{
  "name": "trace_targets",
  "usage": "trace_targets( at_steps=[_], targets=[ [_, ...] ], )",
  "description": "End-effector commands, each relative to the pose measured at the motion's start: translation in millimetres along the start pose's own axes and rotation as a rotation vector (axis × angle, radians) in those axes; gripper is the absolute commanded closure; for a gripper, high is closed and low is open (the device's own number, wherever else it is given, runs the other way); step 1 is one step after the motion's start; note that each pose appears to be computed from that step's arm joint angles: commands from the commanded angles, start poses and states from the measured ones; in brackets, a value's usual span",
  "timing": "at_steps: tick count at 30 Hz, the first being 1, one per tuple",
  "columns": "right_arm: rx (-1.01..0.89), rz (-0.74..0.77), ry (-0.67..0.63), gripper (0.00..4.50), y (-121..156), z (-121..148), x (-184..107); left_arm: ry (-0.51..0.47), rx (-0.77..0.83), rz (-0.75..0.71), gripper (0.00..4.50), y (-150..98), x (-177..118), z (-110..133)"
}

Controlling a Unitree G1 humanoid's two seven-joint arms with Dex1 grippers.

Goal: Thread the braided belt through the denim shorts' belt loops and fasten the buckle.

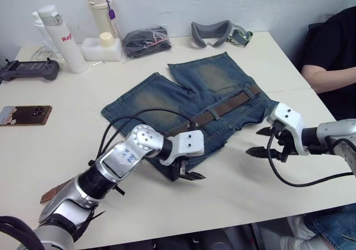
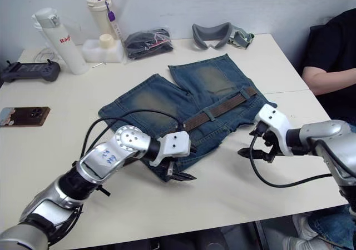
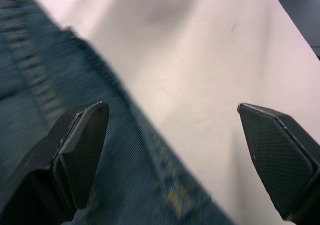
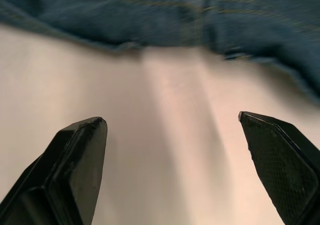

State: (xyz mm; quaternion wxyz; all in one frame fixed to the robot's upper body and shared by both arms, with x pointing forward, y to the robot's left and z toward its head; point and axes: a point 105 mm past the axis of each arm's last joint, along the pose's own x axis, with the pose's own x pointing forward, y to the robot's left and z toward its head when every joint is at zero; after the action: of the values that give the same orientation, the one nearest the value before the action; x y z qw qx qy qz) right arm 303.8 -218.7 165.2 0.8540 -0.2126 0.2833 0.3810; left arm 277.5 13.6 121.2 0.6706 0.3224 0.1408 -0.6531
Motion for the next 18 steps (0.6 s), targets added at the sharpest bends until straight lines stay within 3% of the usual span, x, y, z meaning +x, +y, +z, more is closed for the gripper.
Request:
trace_targets(
  at_steps=[1,4,8,14,16,18],
  targets=[
    [-0.045,-0.058,-0.024,0.0,-10.7,9.5,-0.1,0.145,0.036,0.045,1.27,7.1,-13.3,-26.8],
    [-0.061,-0.056,-0.033,0.0,-12.9,12.1,1.3,0.172,0.015,0.093,2.6,17.0,-33.5,-39.5],
    [-0.091,-0.051,-0.082,0.0,-14.3,22.3,5.4,0.29,-0.008,0.211,4.3,39.3,-87.0,-75.9],
    [-0.168,-0.033,-0.098,0.0,-11.3,25.0,11.7,0.358,-0.003,0.343,4.45,58.3,-135.9,-108.0],
    [-0.186,-0.005,-0.112,0.0,-5.2,28.0,18.4,0.441,0.115,0.438,4.45,74.3,-152.7,-121.1],
    [-0.204,0.02,-0.118,0.0,1.0,29.6,25.4,0.465,0.171,0.492,4.45,83.0,-162.6,-126.8]
  ],
)
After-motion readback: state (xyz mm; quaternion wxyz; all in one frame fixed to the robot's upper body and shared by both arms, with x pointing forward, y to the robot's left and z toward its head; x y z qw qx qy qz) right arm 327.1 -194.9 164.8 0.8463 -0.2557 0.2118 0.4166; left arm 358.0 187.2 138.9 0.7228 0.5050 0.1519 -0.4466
